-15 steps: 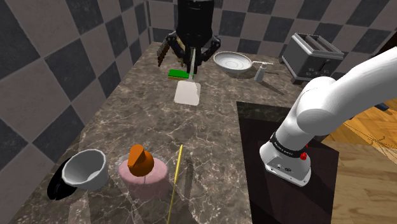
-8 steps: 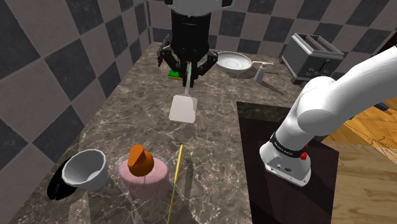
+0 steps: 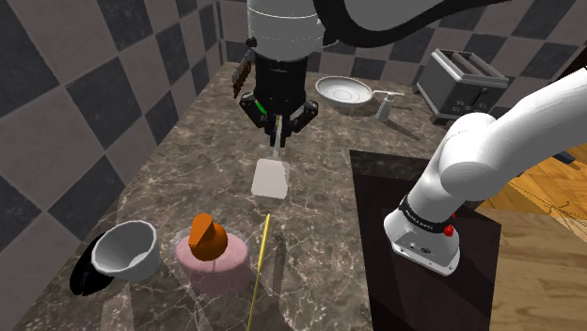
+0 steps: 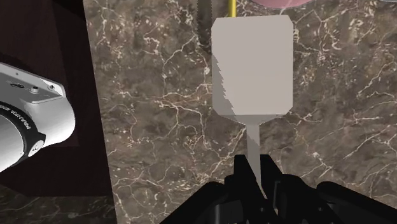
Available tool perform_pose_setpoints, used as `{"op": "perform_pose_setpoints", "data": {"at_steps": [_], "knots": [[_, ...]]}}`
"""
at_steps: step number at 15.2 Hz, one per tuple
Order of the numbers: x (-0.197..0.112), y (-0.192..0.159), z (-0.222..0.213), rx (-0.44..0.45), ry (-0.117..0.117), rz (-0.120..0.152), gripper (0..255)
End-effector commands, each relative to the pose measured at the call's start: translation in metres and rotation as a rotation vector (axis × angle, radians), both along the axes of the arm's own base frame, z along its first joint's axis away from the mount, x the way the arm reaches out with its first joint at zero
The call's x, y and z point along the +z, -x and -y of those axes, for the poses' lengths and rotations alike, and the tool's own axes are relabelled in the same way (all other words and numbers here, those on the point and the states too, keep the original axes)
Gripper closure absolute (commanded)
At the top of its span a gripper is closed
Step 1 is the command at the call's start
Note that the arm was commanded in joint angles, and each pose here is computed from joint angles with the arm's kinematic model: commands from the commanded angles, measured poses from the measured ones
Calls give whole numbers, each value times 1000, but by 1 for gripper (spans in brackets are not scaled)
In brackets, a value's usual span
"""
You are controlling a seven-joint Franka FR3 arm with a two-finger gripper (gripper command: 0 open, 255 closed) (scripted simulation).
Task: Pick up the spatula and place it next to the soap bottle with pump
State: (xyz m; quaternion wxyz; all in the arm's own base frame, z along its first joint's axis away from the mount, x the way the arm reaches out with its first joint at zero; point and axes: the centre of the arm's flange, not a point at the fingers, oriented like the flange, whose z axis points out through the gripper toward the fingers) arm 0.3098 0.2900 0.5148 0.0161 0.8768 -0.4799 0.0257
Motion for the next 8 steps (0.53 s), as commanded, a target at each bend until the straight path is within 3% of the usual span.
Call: {"op": "perform_pose_setpoints", "data": {"at_steps": [1, 8], "knots": [[-10, -1, -1, 0, 0, 0, 255], [-47, -1, -1, 0, 0, 0, 255]]}}
